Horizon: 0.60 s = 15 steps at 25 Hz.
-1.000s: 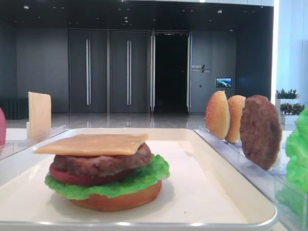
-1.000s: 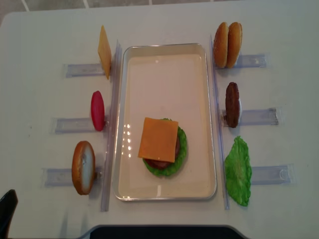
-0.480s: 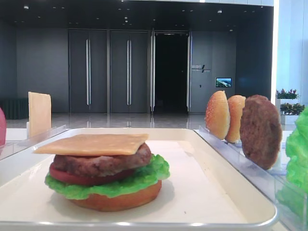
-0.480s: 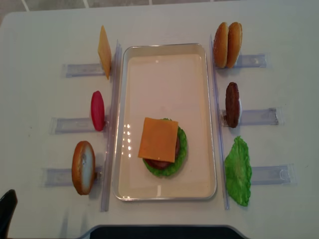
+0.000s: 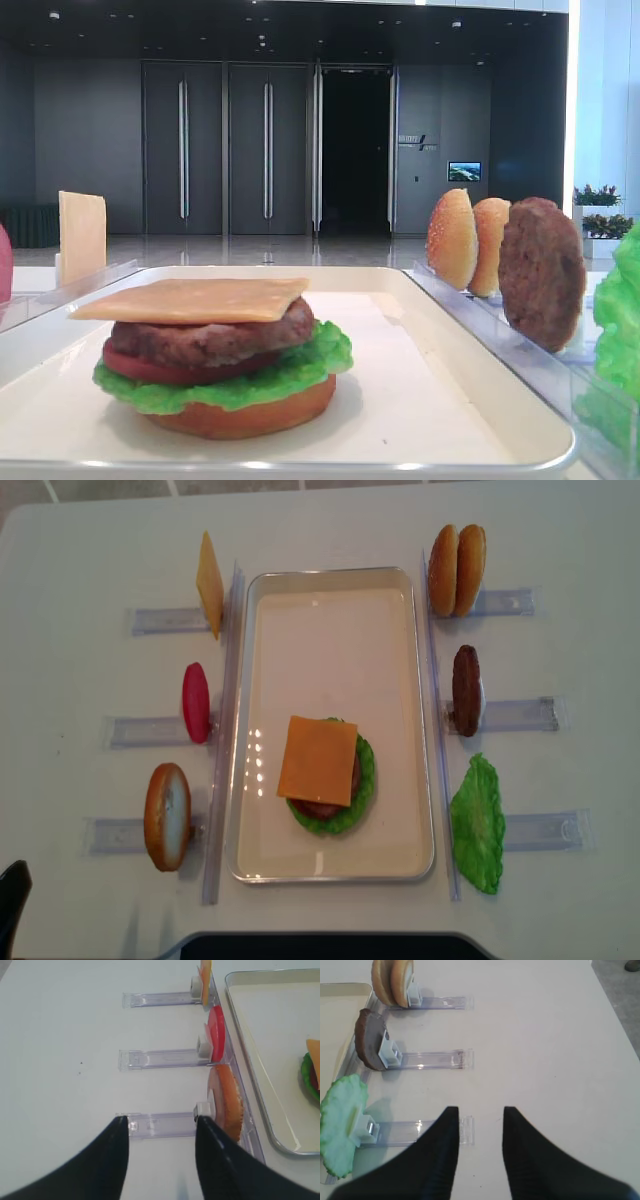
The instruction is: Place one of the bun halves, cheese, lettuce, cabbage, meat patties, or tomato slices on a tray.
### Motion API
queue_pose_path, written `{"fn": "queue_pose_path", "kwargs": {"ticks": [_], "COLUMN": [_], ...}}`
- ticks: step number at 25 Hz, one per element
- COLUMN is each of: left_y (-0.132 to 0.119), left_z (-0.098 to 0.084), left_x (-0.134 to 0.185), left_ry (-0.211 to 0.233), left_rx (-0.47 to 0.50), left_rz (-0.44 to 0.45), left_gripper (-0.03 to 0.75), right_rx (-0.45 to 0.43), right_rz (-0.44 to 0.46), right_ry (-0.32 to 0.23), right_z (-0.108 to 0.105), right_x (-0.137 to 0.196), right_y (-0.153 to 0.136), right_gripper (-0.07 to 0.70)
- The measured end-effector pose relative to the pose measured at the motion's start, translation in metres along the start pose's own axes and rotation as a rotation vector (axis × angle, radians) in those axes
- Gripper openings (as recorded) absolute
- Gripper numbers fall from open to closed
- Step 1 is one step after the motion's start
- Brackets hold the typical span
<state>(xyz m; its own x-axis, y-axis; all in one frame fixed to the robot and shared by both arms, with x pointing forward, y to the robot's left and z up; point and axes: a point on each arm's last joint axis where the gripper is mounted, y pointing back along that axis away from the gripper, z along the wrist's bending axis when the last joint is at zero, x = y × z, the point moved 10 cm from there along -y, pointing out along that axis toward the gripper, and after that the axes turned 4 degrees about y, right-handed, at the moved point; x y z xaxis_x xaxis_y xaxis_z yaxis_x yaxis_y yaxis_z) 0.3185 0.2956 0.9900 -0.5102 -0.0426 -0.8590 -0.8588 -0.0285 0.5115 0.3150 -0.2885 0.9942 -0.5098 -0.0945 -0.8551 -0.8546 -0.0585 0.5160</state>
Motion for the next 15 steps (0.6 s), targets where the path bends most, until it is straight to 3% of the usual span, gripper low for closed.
{"fn": "queue_pose_path", "kwargs": {"ticks": [15], "left_y": [0.0], "left_z": [0.0], "left_x": [0.0], "left_ry": [0.0], "left_rx": [0.0], "left_rz": [0.0], "left_gripper": [0.319], "right_rx": [0.0], "right_rz": [0.001], "right_ry": [0.0], "right_z": [0.0], "right_x": [0.0002], "right_y": [0.0], "right_gripper": [0.24]}}
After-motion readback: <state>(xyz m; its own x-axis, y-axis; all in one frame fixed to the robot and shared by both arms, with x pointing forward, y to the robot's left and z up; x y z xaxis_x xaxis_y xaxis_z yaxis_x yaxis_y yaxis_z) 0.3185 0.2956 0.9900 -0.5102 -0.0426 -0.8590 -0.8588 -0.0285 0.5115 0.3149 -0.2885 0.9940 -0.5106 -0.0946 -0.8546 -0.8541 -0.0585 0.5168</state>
